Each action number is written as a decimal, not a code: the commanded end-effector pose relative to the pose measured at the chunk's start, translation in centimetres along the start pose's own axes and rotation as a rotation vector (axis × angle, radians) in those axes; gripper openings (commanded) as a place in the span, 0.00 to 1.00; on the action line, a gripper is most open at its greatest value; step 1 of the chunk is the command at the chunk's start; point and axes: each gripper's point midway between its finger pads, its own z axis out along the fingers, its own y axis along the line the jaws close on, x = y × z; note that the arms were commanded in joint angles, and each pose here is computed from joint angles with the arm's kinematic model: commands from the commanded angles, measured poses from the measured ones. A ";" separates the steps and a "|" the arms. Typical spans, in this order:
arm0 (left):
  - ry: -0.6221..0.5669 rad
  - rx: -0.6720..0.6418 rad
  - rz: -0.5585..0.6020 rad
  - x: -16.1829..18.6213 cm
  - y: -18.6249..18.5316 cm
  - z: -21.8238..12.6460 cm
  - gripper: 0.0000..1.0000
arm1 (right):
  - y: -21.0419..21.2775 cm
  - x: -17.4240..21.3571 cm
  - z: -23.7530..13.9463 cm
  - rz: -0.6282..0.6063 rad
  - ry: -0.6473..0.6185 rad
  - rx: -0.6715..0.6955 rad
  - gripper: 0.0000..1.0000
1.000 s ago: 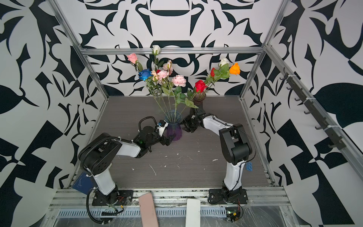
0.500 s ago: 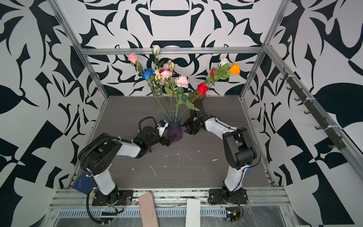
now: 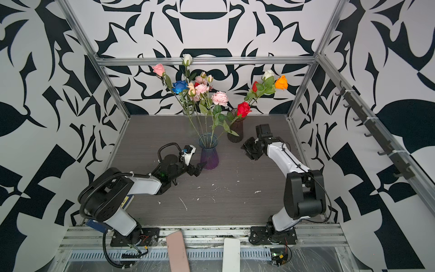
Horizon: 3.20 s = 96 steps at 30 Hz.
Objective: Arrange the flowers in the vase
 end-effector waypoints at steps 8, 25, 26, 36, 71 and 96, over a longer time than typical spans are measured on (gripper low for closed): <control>-0.026 -0.223 -0.038 -1.8 2.7 -7.1 0.99 | -5.4 -1.6 -5.7 -0.403 -0.410 0.185 0.96; -0.037 -0.742 -0.190 -0.6 9.4 -17.2 0.99 | -7.1 -2.2 -8.4 -0.804 -0.990 0.220 1.00; -0.044 -0.775 -0.204 -0.5 9.8 -17.7 0.99 | -6.9 -2.0 -8.2 -0.858 -1.009 0.215 1.00; -0.098 -0.933 -0.237 -0.8 11.9 -19.2 0.99 | -7.6 -2.1 -5.2 -0.902 -1.069 0.126 1.00; -0.076 -1.085 -0.064 1.7 20.4 -19.5 0.99 | -8.8 -7.1 0.7 -0.852 -0.947 0.279 1.00; 0.044 -0.863 -0.122 5.0 23.8 -13.5 0.99 | -8.8 -7.3 1.5 -0.858 -0.879 0.211 1.00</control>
